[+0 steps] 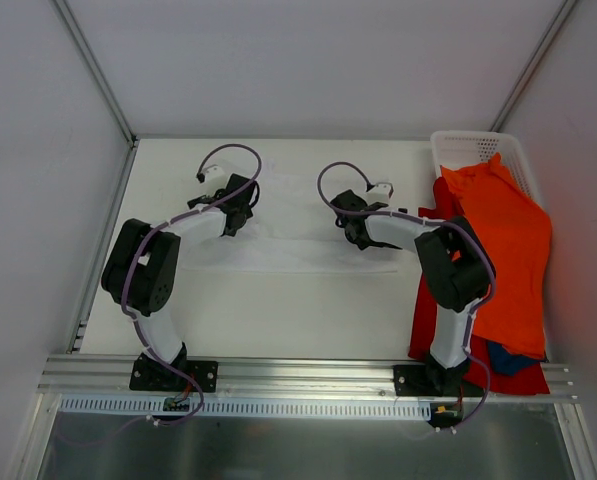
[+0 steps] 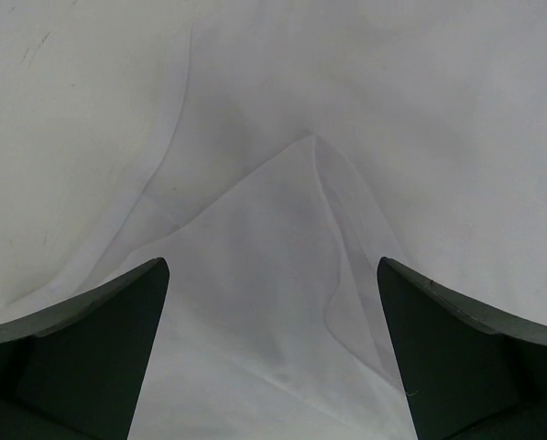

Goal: Fold and stack the t-shirts
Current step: Fold the flattened tshirt in 1/3 of the way, then grap the side of the flattened tshirt furthest away from the robot with both arms

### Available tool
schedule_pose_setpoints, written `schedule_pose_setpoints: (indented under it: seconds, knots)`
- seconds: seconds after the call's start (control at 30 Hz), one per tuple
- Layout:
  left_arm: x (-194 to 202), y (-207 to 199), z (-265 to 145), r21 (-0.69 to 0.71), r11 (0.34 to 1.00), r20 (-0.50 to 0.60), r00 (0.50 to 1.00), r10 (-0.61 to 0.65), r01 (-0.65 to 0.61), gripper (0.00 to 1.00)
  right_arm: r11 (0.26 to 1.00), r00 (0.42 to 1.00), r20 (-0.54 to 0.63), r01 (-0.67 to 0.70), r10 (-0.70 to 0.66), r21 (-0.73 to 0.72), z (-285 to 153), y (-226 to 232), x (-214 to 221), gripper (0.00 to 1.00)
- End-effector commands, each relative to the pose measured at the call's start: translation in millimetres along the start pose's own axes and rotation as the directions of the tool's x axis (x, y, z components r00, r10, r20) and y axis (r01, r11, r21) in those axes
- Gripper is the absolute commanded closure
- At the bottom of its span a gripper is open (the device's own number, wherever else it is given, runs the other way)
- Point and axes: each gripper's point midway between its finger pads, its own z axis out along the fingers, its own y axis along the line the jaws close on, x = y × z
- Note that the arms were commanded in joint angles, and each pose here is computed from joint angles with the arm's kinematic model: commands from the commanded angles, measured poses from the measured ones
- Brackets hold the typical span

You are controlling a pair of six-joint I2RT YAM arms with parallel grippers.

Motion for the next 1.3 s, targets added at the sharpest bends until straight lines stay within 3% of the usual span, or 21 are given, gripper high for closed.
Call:
schedule_pose_setpoints:
  seconds: [0.0, 0.3, 0.43, 0.47, 0.63, 0.67, 0.7, 0.87, 0.93, 1.27]
  knots:
    - [-47.7, -1.8, -12.0, 0.0, 1.0, 0.111, 0.993, -0.029, 0.029, 0.01, 0.998, 0.997, 0.054, -0.053, 0.051, 0.044, -20.3, -25.0, -23.2, 0.01]
    - [-147.8, -14.0, -65.3, 0.108, 0.994, 0.274, 0.961, -0.047, 0.017, 0.01, 0.99, 0.975, 0.185, -0.134, 0.122, 0.053, -84.4, -91.9, -61.4, 0.01]
    - [-176.4, -24.9, -55.5, 0.248, 0.968, 0.239, 0.968, -0.079, 0.018, 0.01, 0.99, 0.973, 0.182, -0.133, 0.139, -0.043, -107.3, -107.8, -65.7, 0.01]
    - [-177.8, -38.9, -54.3, 0.344, 0.939, 0.195, 0.977, -0.085, 0.013, 0.01, 0.989, 0.977, 0.166, -0.121, 0.133, -0.08, -111.0, -107.5, -61.9, 0.01]
    - [-194.3, -52.5, -10.2, 0.438, 0.892, 0.086, 0.982, -0.167, 0.113, 0.01, 0.963, 0.969, 0.158, -0.154, 0.191, -0.222, -131.2, -126.8, -37.5, 0.01]
    - [-180.6, -65.1, 10.4, 0.448, 0.889, 0.047, 0.99, -0.133, 0.098, 0.01, 0.964, 0.973, 0.147, -0.145, 0.18, -0.224, -125.8, -129.0, -21.8, 0.01]
    - [-199.4, -75.0, 12.0, 0.47, 0.879, 0.077, 0.988, -0.137, 0.085, 0.01, 0.96, 0.971, 0.146, -0.151, 0.189, -0.236, -125.7, -132.0, -15.2, 0.01]
    - [-212.0, -104.4, 59.0, 0.535, 0.844, 0.069, 0.994, -0.086, 0.035, 0.01, 0.903, 0.951, 0.126, -0.219, 0.282, -0.37, -129.7, -138.2, 17.7, 0.01]
    - [-216.1, -112.0, 67.0, 0.598, 0.801, 0.049, 0.996, -0.081, 0.035, 0.01, 0.879, 0.947, 0.113, -0.23, 0.301, -0.417, -133.1, -133.9, 23.9, 0.01]
    - [-233.8, -101.7, 134.6, 0.557, 0.824, 0.16, 0.987, 0.017, -0.104, 0.01, 0.85, 0.946, 0.106, -0.222, 0.307, -0.477, -136.6, -128.8, 38.1, 0.01]
